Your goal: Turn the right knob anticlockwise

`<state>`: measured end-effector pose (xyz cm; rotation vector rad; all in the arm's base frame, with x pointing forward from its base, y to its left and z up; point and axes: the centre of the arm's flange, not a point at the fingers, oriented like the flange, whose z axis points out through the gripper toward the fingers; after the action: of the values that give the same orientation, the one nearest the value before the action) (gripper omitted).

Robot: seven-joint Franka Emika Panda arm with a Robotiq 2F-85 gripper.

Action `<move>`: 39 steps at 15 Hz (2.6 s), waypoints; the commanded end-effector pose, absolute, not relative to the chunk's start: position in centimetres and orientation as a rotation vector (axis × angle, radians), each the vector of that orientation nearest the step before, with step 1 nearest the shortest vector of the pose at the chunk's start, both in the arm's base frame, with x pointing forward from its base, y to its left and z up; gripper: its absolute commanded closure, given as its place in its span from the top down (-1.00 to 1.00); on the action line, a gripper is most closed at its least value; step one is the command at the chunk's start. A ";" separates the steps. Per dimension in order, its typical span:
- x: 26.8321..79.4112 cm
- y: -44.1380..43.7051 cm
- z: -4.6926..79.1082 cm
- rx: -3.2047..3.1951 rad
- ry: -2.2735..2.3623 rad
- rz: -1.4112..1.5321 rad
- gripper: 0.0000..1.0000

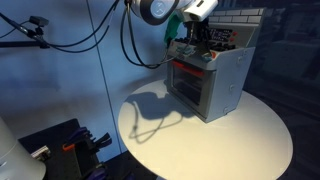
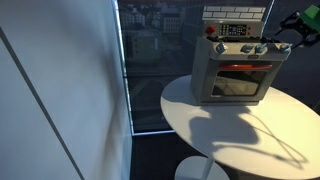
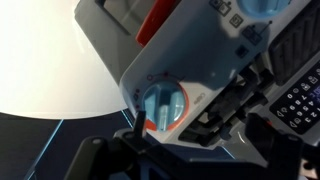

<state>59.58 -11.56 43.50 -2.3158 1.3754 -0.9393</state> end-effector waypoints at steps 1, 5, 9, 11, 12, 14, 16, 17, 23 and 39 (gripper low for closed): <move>60.8 -11.4 44.0 -2.283 1.387 -0.957 1.00; 61.0 -11.2 44.1 -2.283 1.383 -0.959 1.00; 61.1 -11.2 44.2 -2.281 1.383 -0.962 0.64; 61.1 -11.3 44.2 -2.279 1.385 -0.962 0.32; 61.0 -11.5 44.1 -2.278 1.391 -0.960 0.19; 60.7 -11.8 43.9 -2.277 1.402 -0.955 -0.14; 60.5 -12.0 43.6 -2.278 1.412 -0.949 -0.43; 60.3 -12.1 43.5 -2.279 1.417 -0.946 -0.48; 59.9 -12.0 43.6 -2.270 1.429 -0.944 -0.74; 58.4 -10.8 44.8 -2.531 1.289 -1.031 -0.79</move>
<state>59.24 -11.49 42.70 -2.4979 1.3045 -1.0040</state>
